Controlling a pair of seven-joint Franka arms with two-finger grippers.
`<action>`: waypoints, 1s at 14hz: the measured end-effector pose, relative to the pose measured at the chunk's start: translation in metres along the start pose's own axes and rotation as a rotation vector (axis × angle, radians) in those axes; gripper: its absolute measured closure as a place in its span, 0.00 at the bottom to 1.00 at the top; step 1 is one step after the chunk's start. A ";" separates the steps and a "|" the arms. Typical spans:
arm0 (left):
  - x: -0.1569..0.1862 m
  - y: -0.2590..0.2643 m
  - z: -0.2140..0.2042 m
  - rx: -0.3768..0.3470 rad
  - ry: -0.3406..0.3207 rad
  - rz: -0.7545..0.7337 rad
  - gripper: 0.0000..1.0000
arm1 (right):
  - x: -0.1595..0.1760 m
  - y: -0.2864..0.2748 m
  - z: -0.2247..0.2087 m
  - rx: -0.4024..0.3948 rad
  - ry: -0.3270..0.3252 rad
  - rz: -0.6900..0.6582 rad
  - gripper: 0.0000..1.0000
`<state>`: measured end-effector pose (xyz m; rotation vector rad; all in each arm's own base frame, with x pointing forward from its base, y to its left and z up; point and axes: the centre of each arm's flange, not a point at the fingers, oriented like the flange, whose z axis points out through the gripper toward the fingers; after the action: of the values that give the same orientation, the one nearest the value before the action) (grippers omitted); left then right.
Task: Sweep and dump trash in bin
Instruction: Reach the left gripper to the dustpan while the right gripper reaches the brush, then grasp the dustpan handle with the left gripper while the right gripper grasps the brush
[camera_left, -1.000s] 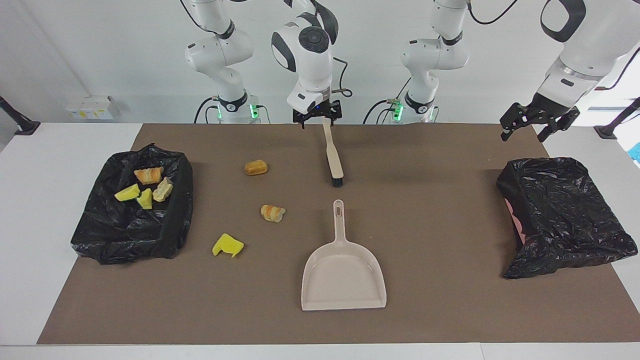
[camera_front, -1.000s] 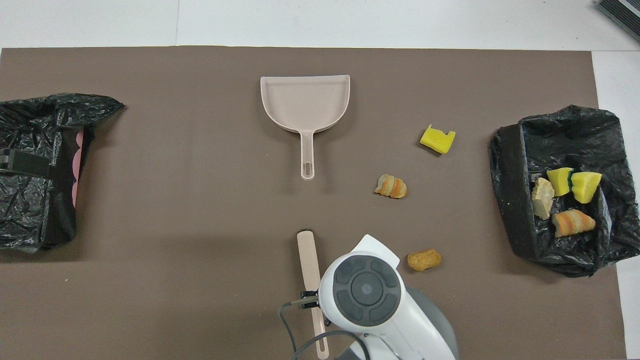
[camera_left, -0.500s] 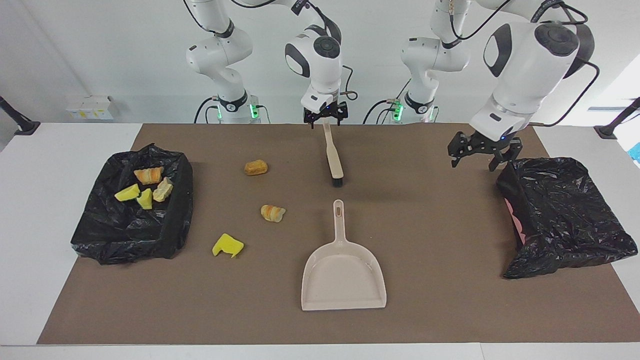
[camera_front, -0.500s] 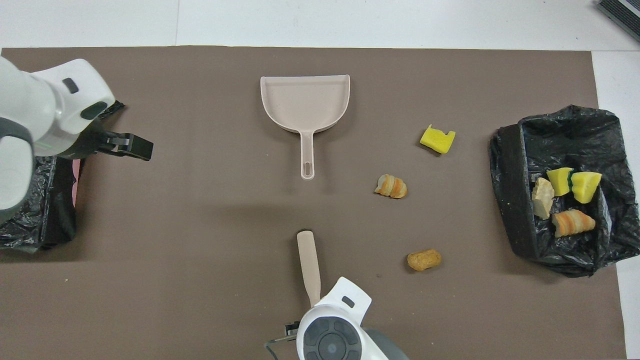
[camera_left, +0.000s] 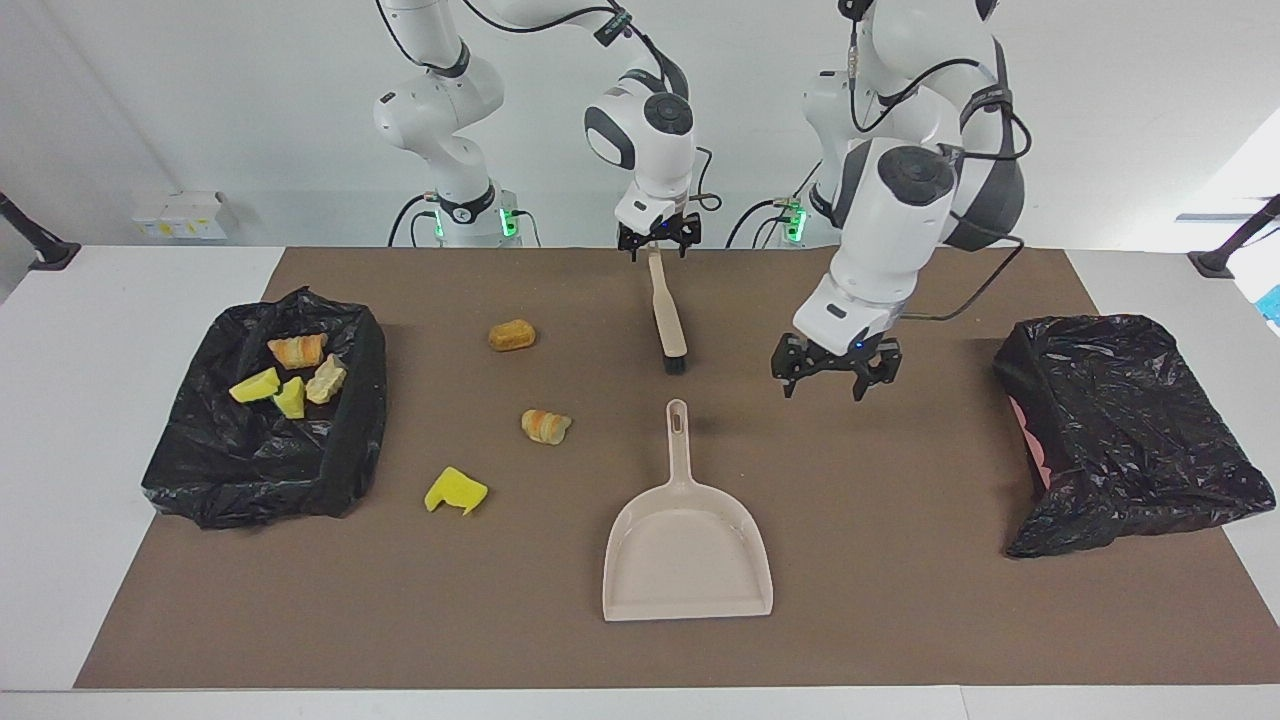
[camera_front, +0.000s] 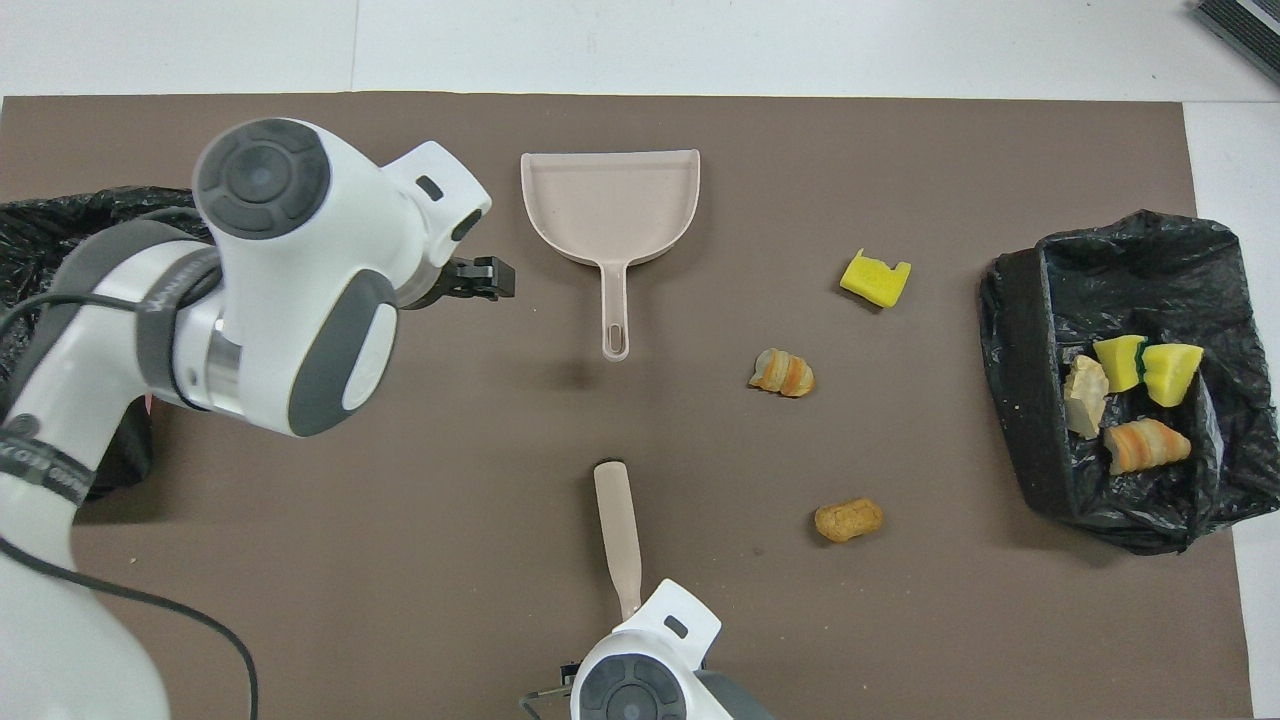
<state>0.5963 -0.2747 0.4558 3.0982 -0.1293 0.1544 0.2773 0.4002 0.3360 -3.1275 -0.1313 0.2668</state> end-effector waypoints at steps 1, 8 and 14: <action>-0.002 0.019 0.014 -0.004 0.008 -0.017 0.00 | 0.000 0.000 0.000 0.000 0.000 0.001 0.15; -0.046 0.136 0.083 -0.025 -0.003 -0.118 0.00 | 0.000 0.003 -0.001 -0.009 -0.010 0.008 0.74; -0.033 0.145 0.099 0.020 0.061 -0.098 0.00 | 0.012 0.057 -0.050 -0.044 -0.047 0.161 0.74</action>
<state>0.5606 -0.4206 0.3585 3.1077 0.0254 0.2489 0.3029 0.3450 0.3831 -3.1808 0.1173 0.3436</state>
